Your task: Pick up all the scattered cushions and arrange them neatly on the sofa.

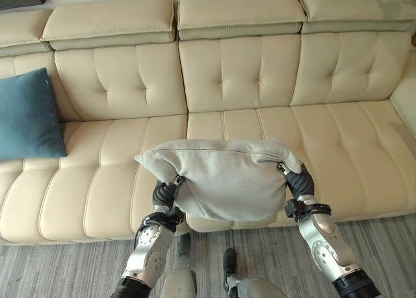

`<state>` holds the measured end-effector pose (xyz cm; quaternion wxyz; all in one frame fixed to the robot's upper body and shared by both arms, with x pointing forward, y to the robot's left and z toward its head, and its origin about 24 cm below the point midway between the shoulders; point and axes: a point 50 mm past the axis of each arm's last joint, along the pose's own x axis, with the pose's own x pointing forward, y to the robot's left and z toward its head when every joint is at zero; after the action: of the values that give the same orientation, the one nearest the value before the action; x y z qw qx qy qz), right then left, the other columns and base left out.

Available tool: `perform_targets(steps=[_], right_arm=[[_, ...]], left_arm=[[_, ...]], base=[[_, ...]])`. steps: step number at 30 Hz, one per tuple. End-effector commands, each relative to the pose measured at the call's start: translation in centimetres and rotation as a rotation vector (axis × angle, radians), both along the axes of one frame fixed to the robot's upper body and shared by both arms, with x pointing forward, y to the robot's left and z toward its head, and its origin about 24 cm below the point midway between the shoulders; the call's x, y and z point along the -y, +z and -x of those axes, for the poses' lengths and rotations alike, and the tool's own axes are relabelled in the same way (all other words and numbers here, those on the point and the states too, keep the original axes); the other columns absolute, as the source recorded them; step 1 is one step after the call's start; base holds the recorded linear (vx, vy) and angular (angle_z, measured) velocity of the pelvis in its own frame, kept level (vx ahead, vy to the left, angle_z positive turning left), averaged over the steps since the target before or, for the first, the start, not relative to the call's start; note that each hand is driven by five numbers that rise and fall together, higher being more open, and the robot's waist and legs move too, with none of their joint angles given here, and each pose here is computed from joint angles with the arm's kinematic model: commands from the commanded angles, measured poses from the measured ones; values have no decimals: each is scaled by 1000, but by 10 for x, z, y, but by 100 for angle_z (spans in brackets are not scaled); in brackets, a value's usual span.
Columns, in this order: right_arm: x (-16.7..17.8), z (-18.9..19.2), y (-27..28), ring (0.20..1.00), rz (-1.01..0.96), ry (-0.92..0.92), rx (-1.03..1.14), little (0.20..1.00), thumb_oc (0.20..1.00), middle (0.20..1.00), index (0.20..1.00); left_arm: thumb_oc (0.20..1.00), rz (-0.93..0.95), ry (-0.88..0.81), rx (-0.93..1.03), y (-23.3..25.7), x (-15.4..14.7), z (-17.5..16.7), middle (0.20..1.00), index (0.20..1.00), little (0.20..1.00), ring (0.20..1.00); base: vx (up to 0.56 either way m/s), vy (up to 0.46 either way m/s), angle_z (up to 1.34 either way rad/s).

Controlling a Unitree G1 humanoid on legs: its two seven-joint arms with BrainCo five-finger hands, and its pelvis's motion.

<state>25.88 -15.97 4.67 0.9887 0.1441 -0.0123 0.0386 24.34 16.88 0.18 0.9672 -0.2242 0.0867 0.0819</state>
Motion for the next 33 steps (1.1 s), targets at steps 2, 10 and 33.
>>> perform_targets(steps=[2,10,33], right_arm=[[-31,1,43,200,-53,133,225,200,200,200,200],[-45,0,50,200,-93,151,255,200,200,200,200],[-96,-68,136,200,166,177,509,200,200,200,200]], left_arm=[[200,30,-172,265,47,33,-14,200,200,200,200],[200,-67,-166,296,56,23,-17,200,200,200,200],[200,-326,-76,607,161,24,-98,200,200,200,200]], base=[[209,255,-25],[62,197,-7],[44,16,6]])
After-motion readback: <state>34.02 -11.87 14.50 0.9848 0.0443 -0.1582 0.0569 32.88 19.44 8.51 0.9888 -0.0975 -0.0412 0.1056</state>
